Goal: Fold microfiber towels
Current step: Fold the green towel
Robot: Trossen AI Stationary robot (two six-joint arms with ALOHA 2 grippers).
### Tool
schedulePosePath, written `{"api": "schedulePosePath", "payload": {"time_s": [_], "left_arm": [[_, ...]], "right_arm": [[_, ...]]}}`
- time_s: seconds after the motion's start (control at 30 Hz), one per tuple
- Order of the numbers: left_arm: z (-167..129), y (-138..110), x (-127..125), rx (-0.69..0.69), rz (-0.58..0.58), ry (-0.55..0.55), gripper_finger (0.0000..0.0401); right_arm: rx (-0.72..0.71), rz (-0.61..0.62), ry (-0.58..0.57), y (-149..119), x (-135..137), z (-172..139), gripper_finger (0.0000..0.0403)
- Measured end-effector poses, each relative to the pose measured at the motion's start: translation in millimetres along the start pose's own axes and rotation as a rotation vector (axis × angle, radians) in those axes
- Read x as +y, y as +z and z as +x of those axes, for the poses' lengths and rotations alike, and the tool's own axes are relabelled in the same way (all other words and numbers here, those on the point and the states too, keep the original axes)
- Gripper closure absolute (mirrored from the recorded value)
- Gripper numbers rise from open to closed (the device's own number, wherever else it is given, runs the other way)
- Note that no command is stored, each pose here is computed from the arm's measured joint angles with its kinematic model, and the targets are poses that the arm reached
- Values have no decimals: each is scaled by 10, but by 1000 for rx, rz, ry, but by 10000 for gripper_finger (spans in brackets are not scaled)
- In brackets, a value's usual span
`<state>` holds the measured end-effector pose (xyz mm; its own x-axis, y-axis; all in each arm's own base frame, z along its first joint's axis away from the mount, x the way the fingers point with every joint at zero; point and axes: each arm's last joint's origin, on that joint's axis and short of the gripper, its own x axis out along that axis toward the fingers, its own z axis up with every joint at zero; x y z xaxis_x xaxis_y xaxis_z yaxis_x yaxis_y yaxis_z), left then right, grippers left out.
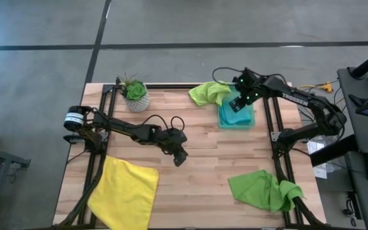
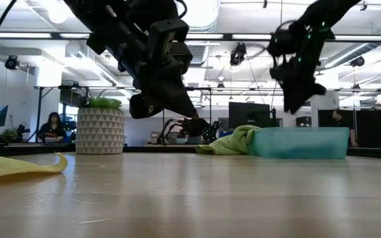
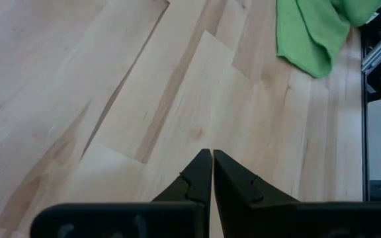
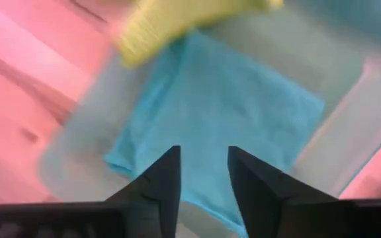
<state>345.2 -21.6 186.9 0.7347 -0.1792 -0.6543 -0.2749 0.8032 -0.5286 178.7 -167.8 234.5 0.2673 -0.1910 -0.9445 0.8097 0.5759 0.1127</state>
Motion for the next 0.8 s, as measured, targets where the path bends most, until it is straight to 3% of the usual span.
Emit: {"api": "schedulePosePath", "payload": {"time_s": [0.23, 0.57, 0.8], "left_arm": [[-2, 2, -13, 18, 0, -28, 401], [-1, -3, -14, 21, -1, -30, 401], [-2, -5, -17, 23, -1, -33, 401]], "right_arm": [[178, 20, -43, -98, -28, 404, 385], [344, -45, -89, -175, 115, 753, 394], [387, -70, -38, -225, 205, 747, 394]]}}
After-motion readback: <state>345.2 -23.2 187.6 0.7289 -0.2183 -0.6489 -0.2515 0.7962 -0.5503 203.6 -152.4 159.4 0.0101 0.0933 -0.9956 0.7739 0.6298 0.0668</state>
